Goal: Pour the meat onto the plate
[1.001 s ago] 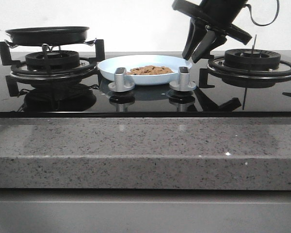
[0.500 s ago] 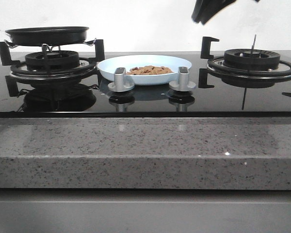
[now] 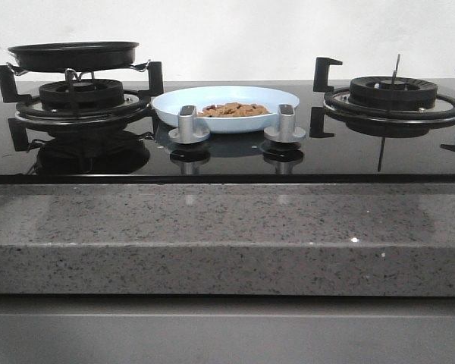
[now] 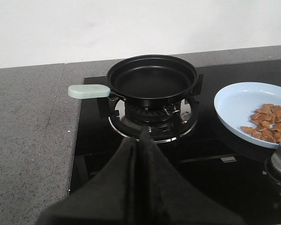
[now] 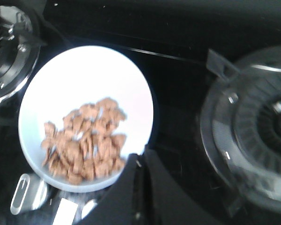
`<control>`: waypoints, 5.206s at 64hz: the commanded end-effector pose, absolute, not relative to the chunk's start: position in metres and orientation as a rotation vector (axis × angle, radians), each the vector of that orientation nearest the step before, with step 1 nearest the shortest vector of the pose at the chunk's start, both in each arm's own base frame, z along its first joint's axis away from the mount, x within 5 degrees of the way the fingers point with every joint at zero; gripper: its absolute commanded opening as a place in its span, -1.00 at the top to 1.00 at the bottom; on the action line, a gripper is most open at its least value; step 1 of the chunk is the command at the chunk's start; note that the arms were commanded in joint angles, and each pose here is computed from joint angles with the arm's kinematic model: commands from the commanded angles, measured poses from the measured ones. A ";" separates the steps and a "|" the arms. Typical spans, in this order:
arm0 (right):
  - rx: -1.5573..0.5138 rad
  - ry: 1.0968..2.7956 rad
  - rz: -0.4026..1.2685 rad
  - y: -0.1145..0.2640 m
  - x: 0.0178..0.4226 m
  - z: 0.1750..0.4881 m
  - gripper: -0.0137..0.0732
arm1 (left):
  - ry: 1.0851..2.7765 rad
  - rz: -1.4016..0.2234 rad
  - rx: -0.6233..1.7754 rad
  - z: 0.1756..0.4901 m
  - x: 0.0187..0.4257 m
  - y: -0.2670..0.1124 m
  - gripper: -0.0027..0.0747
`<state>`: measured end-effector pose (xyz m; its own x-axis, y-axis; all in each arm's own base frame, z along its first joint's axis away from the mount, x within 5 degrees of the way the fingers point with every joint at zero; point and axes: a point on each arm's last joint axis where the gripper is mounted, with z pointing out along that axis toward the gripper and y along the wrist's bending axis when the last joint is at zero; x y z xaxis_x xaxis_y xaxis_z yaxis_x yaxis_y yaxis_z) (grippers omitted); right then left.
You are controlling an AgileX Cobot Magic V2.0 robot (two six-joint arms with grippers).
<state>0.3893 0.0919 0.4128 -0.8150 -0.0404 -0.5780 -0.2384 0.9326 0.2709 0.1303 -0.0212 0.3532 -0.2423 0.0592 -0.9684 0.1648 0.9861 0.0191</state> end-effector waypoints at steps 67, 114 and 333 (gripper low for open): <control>-0.162 1.815 0.221 0.025 0.105 0.327 0.82 | 1.737 -0.141 0.141 0.367 0.130 -0.023 0.98; -0.158 1.787 0.221 0.024 0.101 0.329 0.82 | 1.737 -0.141 0.141 0.367 0.130 -0.023 0.98; 0.138 1.594 0.042 -0.003 0.055 0.196 0.82 | 1.527 0.015 -0.045 0.206 0.055 0.002 0.98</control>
